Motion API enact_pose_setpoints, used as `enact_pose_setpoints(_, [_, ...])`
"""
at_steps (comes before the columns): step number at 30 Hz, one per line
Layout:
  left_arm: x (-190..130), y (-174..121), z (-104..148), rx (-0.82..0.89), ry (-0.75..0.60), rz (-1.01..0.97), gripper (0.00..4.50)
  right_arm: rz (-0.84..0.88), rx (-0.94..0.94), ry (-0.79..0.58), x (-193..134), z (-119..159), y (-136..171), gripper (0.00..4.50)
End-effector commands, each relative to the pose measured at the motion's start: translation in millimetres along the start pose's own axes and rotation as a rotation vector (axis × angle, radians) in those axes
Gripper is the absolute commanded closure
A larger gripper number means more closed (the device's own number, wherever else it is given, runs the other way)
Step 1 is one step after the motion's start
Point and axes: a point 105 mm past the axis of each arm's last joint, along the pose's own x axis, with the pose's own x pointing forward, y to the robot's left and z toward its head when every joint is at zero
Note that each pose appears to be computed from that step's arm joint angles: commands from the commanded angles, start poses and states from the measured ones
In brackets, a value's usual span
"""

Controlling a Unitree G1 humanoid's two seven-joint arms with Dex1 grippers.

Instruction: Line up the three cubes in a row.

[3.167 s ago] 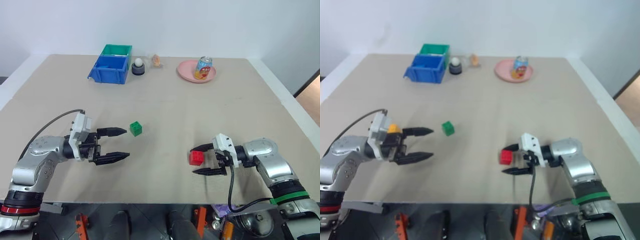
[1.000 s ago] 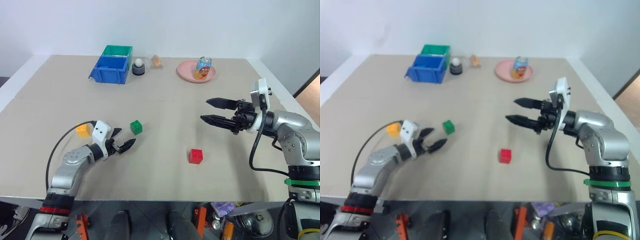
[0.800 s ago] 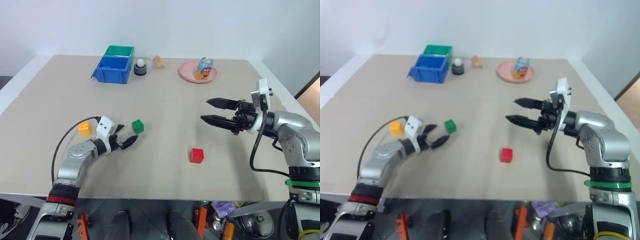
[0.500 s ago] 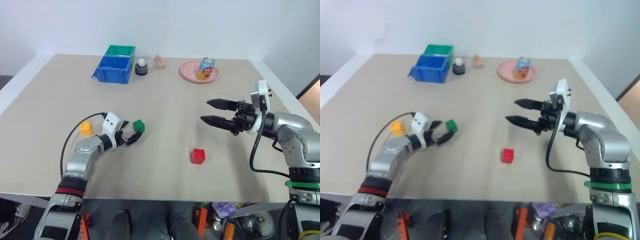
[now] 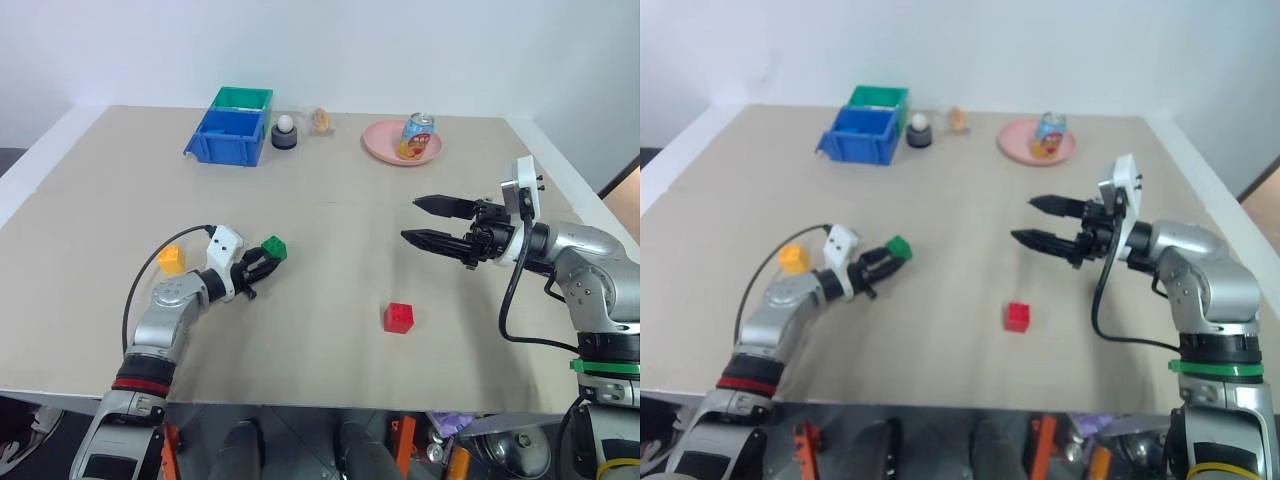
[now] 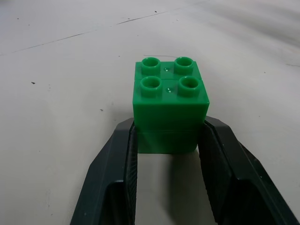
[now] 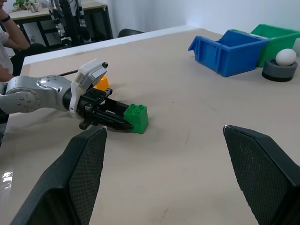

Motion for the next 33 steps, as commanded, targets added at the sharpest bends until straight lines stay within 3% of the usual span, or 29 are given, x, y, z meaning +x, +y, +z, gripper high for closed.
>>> enact_pose_setpoints(1, [0, -6, 8, 0.041, -0.013, -0.046, 3.23, 0.002, -0.051, -0.016, -2, 13, -1, 0.40])
enact_pose_setpoints(10, [-18, -49, 39, 0.162, -0.098, -0.436, 3.23, 0.071, -0.052, -0.014, -2, 24, 9, 0.40])
enact_pose_setpoints(16, [-24, -61, 27, 0.234, -0.034, -0.592, 3.23, 0.239, -0.066, 0.065, -9, 20, 44, 0.40])
enact_pose_setpoints(33, [-16, -84, 6, 0.275, -0.015, -0.771, 3.23, 0.302, -0.048, 0.135, -22, 4, 73, 0.40])
